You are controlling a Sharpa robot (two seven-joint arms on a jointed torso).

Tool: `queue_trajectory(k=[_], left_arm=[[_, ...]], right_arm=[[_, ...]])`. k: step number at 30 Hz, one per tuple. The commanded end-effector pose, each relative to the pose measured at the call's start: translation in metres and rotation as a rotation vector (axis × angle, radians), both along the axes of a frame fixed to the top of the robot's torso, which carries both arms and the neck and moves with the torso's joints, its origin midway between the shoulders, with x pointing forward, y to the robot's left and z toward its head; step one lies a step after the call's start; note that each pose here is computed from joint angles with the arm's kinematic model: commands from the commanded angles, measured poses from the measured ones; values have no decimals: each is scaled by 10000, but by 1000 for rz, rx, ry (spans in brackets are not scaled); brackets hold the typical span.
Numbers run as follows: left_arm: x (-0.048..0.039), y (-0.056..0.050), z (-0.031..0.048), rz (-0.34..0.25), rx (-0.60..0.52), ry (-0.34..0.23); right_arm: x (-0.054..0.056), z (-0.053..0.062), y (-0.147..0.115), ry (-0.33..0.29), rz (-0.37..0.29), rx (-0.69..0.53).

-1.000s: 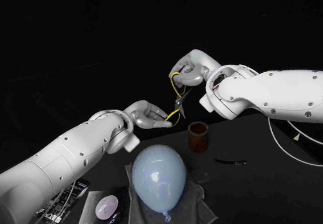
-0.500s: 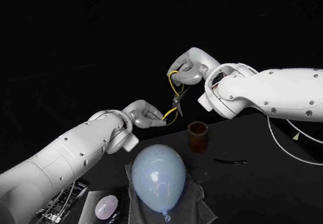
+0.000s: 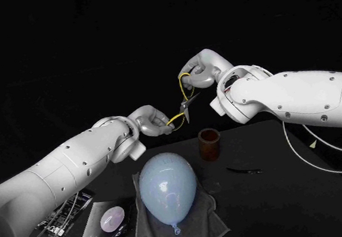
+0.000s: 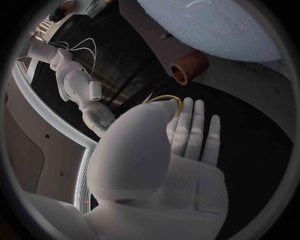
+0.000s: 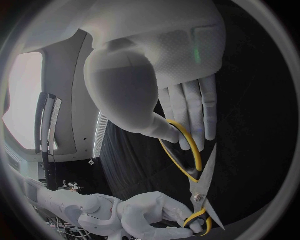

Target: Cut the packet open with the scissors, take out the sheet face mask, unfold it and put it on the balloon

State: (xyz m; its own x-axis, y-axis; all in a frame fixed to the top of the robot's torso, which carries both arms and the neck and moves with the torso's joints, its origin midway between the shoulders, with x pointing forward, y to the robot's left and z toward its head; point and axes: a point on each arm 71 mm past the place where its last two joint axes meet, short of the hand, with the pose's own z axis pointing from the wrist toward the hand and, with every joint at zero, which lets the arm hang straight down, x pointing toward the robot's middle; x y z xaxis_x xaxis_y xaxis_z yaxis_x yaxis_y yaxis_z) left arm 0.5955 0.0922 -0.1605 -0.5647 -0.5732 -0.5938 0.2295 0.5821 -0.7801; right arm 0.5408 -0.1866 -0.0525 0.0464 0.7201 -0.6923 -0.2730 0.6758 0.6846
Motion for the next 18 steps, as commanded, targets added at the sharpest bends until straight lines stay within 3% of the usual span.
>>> queue_trajectory(k=[1,10,18], left_arm=[[17,10,59,34,-84,-24],[45,101,86,91,-147,-8],[68,178,94,137,-165,-3]], right_arm=[[4,-29,41,18,30,-33],[19,-223,81,86,67,-109],[31,-468,176,141,111,-205]])
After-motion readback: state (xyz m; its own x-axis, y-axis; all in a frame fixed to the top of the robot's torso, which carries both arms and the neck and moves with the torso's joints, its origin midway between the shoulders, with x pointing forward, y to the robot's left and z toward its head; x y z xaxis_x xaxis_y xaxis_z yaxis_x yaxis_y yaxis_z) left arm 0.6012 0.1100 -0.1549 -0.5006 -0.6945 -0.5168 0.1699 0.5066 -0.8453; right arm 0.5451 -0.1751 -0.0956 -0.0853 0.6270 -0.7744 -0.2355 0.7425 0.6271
